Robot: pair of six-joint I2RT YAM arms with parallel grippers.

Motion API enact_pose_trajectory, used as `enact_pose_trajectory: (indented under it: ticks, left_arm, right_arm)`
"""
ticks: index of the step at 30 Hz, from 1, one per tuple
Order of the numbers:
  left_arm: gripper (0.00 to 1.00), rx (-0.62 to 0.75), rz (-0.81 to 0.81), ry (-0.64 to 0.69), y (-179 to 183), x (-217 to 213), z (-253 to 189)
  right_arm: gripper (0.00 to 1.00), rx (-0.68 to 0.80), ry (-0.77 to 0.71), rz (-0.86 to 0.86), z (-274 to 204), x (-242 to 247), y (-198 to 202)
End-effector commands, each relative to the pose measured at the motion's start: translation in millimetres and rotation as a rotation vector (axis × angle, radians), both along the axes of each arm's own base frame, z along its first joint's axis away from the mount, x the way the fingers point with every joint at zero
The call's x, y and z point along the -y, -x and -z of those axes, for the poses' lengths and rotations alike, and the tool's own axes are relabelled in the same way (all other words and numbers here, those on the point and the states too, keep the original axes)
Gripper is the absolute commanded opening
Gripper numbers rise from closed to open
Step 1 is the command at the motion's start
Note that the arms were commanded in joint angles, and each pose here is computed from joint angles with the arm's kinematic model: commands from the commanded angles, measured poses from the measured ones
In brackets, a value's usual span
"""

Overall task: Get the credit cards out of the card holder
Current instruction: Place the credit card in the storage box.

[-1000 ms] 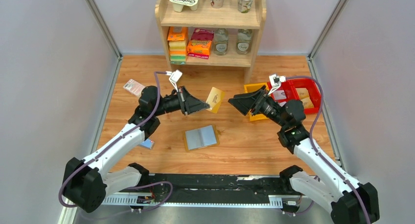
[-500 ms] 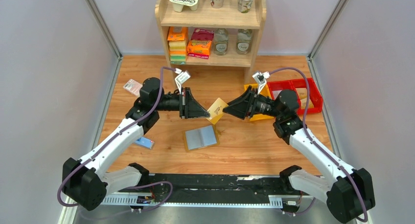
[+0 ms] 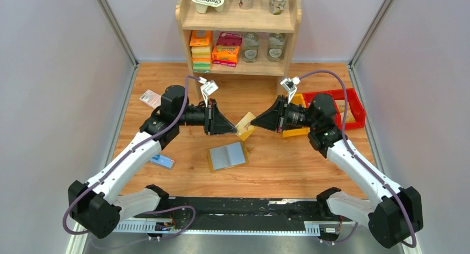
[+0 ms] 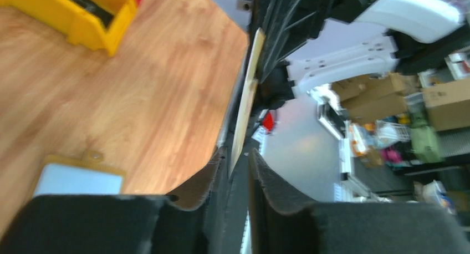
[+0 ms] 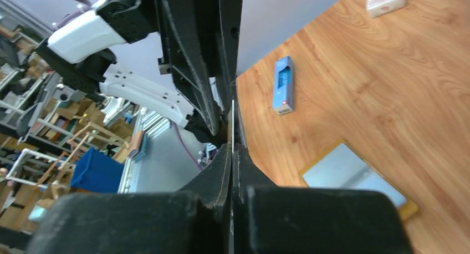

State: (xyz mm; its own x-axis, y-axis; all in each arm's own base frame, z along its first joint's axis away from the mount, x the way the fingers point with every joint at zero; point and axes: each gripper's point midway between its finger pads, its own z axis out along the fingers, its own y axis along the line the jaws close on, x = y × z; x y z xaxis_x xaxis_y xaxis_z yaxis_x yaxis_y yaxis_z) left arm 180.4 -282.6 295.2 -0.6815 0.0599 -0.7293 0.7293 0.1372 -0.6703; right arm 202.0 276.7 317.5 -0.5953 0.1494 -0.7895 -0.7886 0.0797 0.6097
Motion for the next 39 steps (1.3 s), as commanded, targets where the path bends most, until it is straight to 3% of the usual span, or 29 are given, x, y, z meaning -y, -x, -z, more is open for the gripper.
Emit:
enact_pose_trajectory:
  ticks: [1,4,7,13,18,25,32,39]
  left_arm:
    - [0.36,0.116,-0.181,-0.151,-19.7,-21.1,6.8]
    - [0.50,0.166,-0.340,-0.229,-32.8,-46.2,12.5]
    - [0.53,0.206,-0.521,-0.339,-45.8,-79.6,23.0]
    - [0.69,0.307,-0.794,-0.542,-52.8,-146.2,37.2]
    - [0.83,0.390,-0.918,-0.652,-53.2,-182.6,46.5]
    - [0.88,0.394,-1.036,-0.732,-57.0,-208.2,71.3]
    - [0.87,0.407,-1.098,-0.773,-59.3,-221.7,70.7]
    - [0.86,0.401,-1.077,-0.800,-63.9,-218.5,76.5]
  right_arm:
    - [0.00,0.056,0.102,0.102,-2.2,22.9,-13.6]
    - [0.00,0.022,0.170,0.197,4.7,49.1,-26.9]
    - [0.00,-0.008,0.222,0.333,9.5,85.0,-48.5]
    - [0.00,-0.089,0.384,0.752,27.9,190.7,-106.6]
    - [0.00,-0.191,0.527,1.092,47.7,290.9,-145.3]
    - [0.00,-0.199,0.667,1.421,54.5,394.4,-177.7]
    - [0.00,-0.205,0.841,1.431,91.2,439.7,-202.3]
    - [0.00,-0.283,0.791,1.327,137.9,434.5,-222.0]
